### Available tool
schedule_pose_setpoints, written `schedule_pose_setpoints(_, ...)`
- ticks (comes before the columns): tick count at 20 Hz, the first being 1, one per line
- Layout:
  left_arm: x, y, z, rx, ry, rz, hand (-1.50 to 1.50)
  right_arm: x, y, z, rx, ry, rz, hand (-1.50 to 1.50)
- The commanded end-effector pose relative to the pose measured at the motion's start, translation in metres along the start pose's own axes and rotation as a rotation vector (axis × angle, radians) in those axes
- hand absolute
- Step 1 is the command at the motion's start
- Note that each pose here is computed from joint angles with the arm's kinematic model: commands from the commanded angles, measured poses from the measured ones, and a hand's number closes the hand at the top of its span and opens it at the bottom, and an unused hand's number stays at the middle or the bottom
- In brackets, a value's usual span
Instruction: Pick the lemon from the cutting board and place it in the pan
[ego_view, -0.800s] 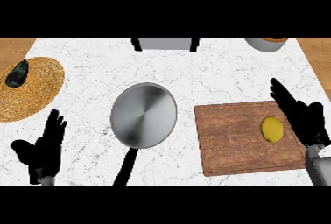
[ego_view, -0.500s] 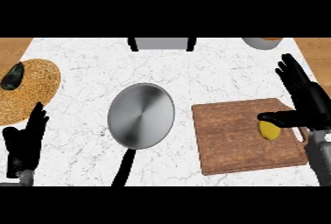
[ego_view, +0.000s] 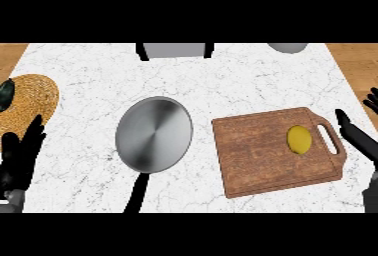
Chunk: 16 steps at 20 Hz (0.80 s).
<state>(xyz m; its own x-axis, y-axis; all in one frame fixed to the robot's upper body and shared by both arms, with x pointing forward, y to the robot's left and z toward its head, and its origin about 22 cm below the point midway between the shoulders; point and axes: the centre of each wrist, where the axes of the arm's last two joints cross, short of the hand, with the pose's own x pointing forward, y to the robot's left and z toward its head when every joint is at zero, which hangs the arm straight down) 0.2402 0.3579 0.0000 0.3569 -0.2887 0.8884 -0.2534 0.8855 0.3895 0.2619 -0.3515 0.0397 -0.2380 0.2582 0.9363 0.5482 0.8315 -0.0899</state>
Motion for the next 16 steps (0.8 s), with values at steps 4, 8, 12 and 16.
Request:
schedule_pose_setpoints(4, 0.008, -0.016, -0.015, -0.034, 0.011, -0.038, 0.0, 0.013, -0.021, 0.046, 0.054, -0.077, 0.134, -1.5)
schedule_pose_setpoints(8, 0.016, -0.001, -0.014, -0.042, 0.031, -0.039, 0.0, 0.049, -0.038, 0.025, 0.106, 0.01, 0.347, -1.5)
schedule_pose_setpoints(12, 0.029, -0.002, -0.017, -0.042, -0.002, -0.06, 0.0, 0.078, -0.044, 0.005, 0.22, 0.133, 0.606, -1.5)
schedule_pose_setpoints(16, 0.026, -0.009, -0.017, -0.076, -0.009, -0.055, 0.0, 0.1, -0.031, -0.012, 0.329, 0.266, 0.824, -1.5)
